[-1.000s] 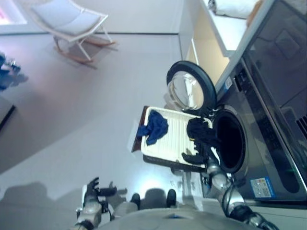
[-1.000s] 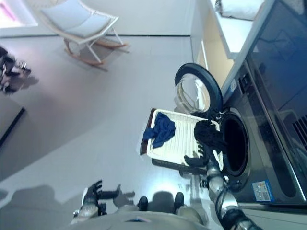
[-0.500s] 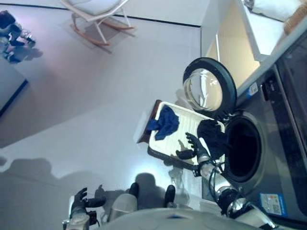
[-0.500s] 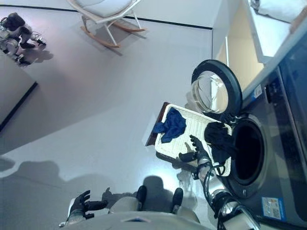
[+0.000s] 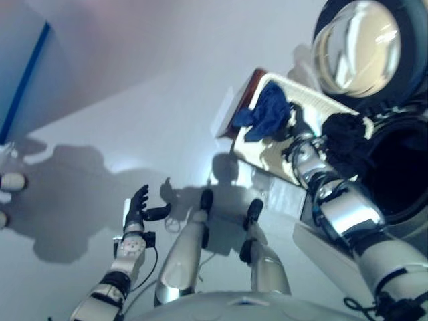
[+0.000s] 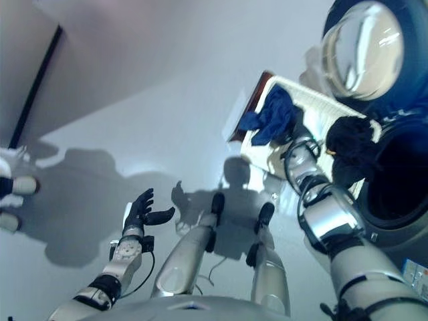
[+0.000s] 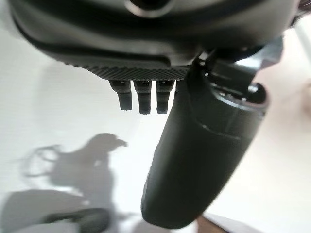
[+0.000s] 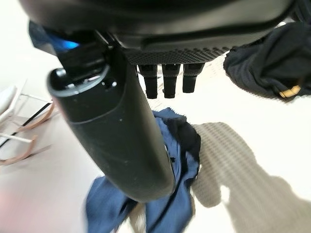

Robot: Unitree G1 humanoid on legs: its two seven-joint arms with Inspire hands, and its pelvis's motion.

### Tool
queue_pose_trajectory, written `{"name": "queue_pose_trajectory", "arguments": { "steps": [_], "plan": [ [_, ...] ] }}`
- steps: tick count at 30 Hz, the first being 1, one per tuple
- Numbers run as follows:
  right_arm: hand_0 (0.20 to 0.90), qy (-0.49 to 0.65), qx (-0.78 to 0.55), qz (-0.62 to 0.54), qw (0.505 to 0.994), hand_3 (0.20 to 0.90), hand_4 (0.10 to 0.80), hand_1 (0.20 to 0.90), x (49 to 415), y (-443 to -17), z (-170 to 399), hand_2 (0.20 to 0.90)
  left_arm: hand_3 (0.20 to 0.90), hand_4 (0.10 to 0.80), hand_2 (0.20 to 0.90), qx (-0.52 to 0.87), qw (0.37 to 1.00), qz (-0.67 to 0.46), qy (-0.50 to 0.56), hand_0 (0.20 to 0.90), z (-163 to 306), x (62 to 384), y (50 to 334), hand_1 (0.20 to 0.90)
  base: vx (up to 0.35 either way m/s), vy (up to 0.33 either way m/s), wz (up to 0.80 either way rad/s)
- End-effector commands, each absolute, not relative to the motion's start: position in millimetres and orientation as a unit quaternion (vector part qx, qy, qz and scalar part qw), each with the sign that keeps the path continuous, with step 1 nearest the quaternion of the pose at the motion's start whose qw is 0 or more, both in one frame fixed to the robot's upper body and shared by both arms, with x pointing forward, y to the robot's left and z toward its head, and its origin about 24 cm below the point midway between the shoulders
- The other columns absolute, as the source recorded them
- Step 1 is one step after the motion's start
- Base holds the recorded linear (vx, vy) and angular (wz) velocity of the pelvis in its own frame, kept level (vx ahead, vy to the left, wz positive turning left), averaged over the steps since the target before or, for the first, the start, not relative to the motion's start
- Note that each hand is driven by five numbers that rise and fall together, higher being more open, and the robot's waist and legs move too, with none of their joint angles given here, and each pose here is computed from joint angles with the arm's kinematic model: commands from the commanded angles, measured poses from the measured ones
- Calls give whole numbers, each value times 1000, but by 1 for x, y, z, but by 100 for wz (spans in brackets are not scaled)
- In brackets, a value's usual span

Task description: Pick up the clothes and place them into the washing machine

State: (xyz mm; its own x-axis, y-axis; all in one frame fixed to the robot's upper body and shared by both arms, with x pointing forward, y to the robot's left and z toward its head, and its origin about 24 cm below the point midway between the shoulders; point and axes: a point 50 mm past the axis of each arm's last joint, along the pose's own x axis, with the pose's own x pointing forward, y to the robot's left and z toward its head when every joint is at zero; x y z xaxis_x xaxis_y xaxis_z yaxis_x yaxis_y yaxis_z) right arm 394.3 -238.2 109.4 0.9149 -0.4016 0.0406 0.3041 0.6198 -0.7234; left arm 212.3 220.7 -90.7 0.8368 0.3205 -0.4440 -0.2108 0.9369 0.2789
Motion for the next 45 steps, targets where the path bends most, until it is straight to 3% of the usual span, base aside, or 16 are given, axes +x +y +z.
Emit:
{"name": "queue_pose_trajectory", "arguments": {
  "steps": [1,13,23,24,25,26,35,39,45],
  "plan": [
    [900,-8,-403,-252,880,900,800,900,405,-253,166,900,900,800,900,130,955,163,209,900,-76,223,232,900,-46,30,19],
    [900,-73,-409,-300,858,900,800,900,406,-276,241,900,900,800,900,97,981,138,98,900,-32,263,211,900,-33,3,7],
    [900,-76,-438,-262,857,900,800,900,410,-267,239,900,900,800,900,68,990,109,49,900,-11,275,191,900,1,18,3],
    [851,-66,-455,-262,848,851,767,851,410,-266,236,851,900,800,900,66,990,110,51,900,-12,274,191,900,0,0,0],
    [436,-64,-461,-265,844,436,491,436,410,-267,235,436,900,800,900,65,990,114,54,900,-13,275,191,900,0,0,0],
    [300,-64,-465,-268,841,300,400,300,410,-267,234,300,900,800,900,67,990,115,53,900,-13,275,190,900,0,0,0],
    [300,-78,-434,-277,854,300,400,300,410,-261,230,300,900,800,900,86,988,106,79,900,-24,277,179,900,-26,20,-1],
    [300,-86,-360,-290,883,300,400,300,410,-258,226,300,900,800,900,90,986,109,93,900,-30,277,178,900,0,29,-10],
    [300,-111,-139,-303,936,300,400,300,408,-245,209,300,900,800,900,111,977,120,138,900,-49,267,184,900,3,66,-12]
  ]
}}
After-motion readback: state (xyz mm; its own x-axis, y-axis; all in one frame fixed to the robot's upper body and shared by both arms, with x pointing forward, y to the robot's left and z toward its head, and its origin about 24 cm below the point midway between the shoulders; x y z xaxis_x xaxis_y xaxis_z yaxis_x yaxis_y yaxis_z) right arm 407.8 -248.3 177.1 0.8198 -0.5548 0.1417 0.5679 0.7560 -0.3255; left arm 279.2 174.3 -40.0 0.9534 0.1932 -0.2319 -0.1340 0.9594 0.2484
